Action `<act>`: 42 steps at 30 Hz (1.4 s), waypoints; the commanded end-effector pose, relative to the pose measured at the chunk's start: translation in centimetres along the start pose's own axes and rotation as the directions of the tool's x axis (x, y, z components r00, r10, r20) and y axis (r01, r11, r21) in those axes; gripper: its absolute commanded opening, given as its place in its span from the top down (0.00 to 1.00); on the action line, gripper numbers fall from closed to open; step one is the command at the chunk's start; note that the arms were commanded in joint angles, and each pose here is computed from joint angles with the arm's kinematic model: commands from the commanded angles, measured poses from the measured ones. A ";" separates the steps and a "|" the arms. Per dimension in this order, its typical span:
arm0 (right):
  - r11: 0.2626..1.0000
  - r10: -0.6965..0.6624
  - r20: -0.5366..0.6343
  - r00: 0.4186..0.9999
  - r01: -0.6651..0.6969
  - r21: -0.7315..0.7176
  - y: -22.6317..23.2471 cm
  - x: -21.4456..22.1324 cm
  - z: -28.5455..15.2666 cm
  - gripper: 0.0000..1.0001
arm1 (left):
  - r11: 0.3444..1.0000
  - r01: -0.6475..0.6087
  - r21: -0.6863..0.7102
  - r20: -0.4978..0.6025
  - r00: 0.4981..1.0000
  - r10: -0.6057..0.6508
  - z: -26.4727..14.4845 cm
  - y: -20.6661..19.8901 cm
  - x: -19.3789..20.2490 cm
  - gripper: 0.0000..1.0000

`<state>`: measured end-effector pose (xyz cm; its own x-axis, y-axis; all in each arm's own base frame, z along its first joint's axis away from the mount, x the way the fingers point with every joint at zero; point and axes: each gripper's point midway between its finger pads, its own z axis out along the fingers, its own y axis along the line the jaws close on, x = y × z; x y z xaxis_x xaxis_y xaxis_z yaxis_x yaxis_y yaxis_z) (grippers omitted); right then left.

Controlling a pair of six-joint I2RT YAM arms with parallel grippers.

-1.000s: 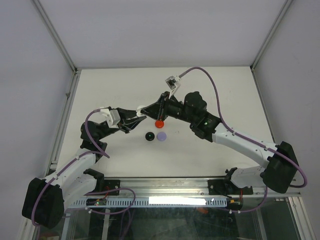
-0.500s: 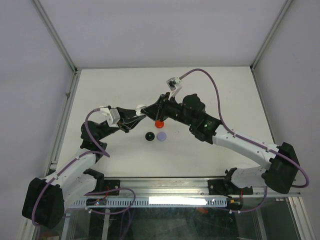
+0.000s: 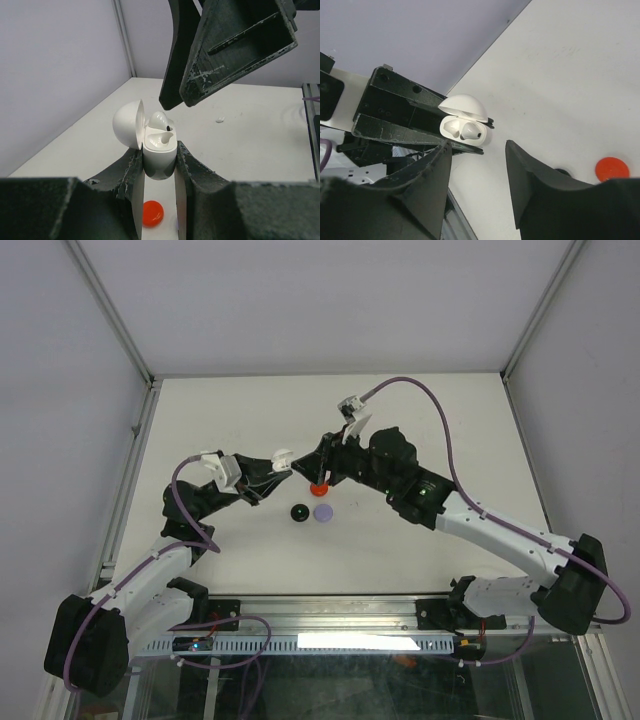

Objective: Insert the wireless bluetooth earbuds into the charging case
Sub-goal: Place the earbud in the charging case, then pick up the earbud from the center of the board.

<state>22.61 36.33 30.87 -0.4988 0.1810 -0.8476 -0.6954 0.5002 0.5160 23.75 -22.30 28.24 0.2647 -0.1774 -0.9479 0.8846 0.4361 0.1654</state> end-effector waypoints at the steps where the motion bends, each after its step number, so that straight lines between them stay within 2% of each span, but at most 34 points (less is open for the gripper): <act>1: 0.989 -0.122 0.076 0.990 0.115 0.089 -0.1 -4.0 -2.4 0.48 | 0.999 -0.022 -0.032 0.027 0.999 0.023 0.3 0.9 -1.2 0.98; 5: 0.962 -0.150 -0.010 0.989 0.149 0.229 -3.0 -3.1 -3.8 0.44 | 0.999 0.000 -0.055 0.015 1.000 0.000 0.4 1.3 -1.0 0.98; 11: 0.897 -0.076 -0.086 0.993 0.106 0.429 -8.2 -0.1 -6.8 0.39 | 0.993 0.050 -0.109 0.011 0.999 -0.049 0.4 2.2 -1.0 0.98; 16: 0.796 0.044 -0.167 0.985 0.066 0.602 -13.6 3.3 -9.8 0.37 | 0.987 0.070 -0.142 0.003 0.998 -0.070 0.4 2.8 -1.0 0.98; 21: 0.652 0.155 -0.190 0.969 0.044 0.757 -19.1 6.3 -13.5 0.34 | 0.986 0.073 -0.151 0.001 0.997 -0.074 0.4 2.9 -1.1 0.99; 31: 0.463 0.240 -0.086 0.967 -0.036 0.886 -26.6 8.3 -17.9 0.29 | 0.986 0.072 -0.149 0.002 0.997 -0.073 0.4 2.8 -1.2 0.99; 35: 0.442 0.297 -0.017 0.955 -0.121 0.889 -28.8 8.7 -18.6 0.27 | 0.986 0.074 -0.149 0.000 0.997 -0.075 0.4 2.8 -1.2 0.99; 39: 0.350 0.293 0.059 0.954 -0.165 0.922 -31.6 8.3 -20.8 0.26 | 0.987 0.078 -0.142 0.001 0.997 -0.078 0.4 2.7 -1.3 0.99; 42: 0.322 0.295 0.089 0.951 -0.187 0.928 -33.0 7.9 -21.8 0.26 | 0.987 0.077 -0.142 0.002 0.997 -0.078 0.4 2.7 -1.3 0.99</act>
<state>27.85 4.14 8.74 -0.7092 0.3480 -0.6131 0.3225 0.9335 0.1569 26.05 -21.55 26.77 0.1193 -0.1717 -0.9779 0.8465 0.5323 0.0098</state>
